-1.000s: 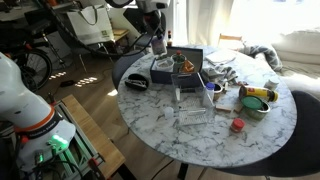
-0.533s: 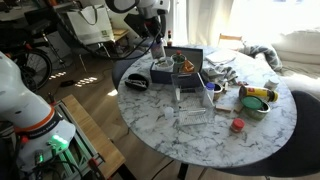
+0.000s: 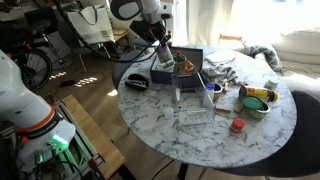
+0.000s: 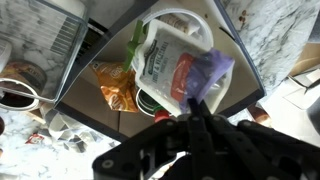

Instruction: Remove the content from the transparent box and put then in the bowl in the box

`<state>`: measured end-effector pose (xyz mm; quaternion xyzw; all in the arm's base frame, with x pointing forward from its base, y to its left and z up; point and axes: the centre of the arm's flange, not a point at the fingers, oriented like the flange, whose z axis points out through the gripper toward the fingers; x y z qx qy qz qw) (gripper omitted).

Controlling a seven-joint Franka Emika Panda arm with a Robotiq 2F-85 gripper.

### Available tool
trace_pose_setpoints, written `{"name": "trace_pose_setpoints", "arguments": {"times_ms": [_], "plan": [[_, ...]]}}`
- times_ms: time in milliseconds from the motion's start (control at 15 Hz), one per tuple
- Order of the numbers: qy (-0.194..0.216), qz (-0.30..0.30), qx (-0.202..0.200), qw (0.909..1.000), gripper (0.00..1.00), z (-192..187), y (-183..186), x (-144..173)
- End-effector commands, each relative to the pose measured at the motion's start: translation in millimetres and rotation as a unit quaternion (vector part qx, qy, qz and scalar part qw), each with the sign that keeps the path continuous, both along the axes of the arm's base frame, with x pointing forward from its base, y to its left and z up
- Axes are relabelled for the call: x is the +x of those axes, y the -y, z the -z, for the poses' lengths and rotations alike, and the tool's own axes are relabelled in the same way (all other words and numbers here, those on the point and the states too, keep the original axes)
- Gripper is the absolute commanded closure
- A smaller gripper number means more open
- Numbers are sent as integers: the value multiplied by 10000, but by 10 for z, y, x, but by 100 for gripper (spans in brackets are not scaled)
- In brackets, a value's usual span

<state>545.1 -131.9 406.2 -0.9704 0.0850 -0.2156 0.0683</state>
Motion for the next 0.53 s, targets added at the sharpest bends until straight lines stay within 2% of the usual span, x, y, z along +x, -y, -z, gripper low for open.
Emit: {"name": "trace_pose_setpoints", "arguments": {"times_ms": [0, 467], "plan": [[123, -133, 124, 9998, 100, 114, 86, 91], [84, -470, 472, 9977, 100, -15, -23, 11]]}}
